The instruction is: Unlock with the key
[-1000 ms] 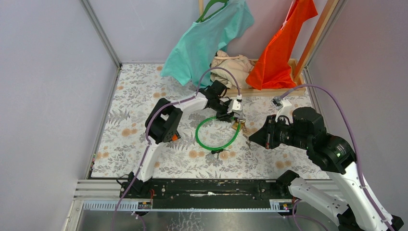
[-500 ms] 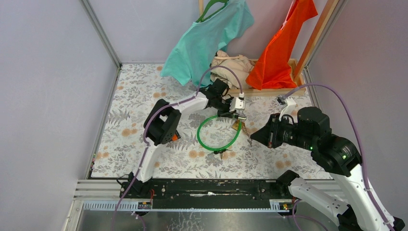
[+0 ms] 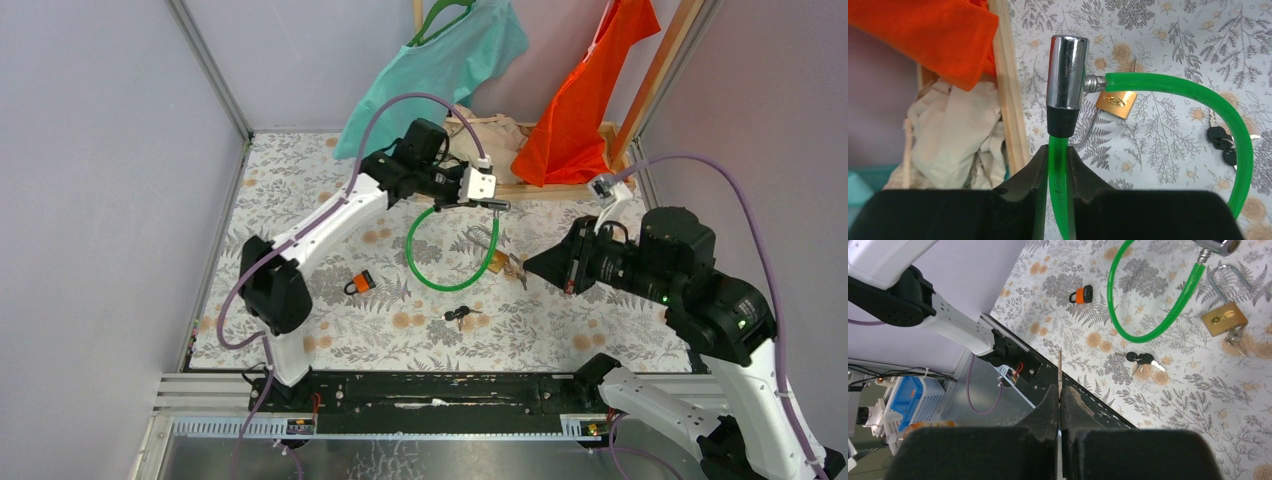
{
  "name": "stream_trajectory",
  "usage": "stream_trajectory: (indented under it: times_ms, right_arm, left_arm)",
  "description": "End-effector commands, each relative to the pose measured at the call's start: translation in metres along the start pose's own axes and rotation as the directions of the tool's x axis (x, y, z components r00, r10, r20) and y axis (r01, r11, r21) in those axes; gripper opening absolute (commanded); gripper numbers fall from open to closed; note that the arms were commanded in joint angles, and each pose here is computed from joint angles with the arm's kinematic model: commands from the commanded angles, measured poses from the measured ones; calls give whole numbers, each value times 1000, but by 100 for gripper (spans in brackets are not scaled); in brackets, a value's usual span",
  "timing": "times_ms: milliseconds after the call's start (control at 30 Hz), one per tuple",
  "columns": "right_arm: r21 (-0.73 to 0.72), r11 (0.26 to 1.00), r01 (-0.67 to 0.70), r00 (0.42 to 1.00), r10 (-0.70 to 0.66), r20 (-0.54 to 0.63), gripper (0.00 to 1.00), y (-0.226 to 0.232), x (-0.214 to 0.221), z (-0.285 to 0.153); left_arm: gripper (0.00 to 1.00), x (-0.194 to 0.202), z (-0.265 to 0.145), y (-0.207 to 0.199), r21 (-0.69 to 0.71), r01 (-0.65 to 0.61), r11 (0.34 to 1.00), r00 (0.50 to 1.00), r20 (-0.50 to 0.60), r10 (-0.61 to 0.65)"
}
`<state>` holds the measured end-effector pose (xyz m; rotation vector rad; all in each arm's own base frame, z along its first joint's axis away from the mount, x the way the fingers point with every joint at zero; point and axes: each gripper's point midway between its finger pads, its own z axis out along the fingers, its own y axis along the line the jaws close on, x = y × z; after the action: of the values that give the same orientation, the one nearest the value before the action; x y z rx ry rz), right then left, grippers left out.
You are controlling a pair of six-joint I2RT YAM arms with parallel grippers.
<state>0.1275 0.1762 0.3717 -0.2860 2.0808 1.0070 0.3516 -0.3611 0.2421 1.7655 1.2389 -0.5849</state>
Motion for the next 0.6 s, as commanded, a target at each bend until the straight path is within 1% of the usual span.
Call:
stream_trajectory:
  times_ms: [0, 133, 233, 367, 467, 567]
  right_arm:
    - [-45, 998, 48, 999, -47, 12, 0, 17, -18, -5]
    - [-79, 993, 85, 995, -89, -49, 0, 21, -19, 12]
    - [-129, 984, 122, 986, -135, -97, 0, 25, -18, 28]
    - [-197, 966, 171, 968, -201, -148, 0, 27, -16, 51]
    - [-272, 944, 185, 952, -241, -187, 0, 38, -10, 66]
    - [-348, 919, 188, 949, -262, -178, 0, 50, -10, 70]
  left_arm:
    - [0, -42, -52, -9, -9, -78, 997, 997, 23, 78]
    - [0, -55, -98, -27, -47, -231, 972, 973, -33, 229]
    - [0, -65, -137, -41, -111, -353, 929, 935, -81, 346]
    - [0, -65, -166, -68, -142, -427, 893, 904, -107, 415]
    - [0, -68, -180, -85, -189, -458, 869, 889, -102, 446]
    - [0, -60, -184, -100, -195, -455, 869, 890, -108, 442]
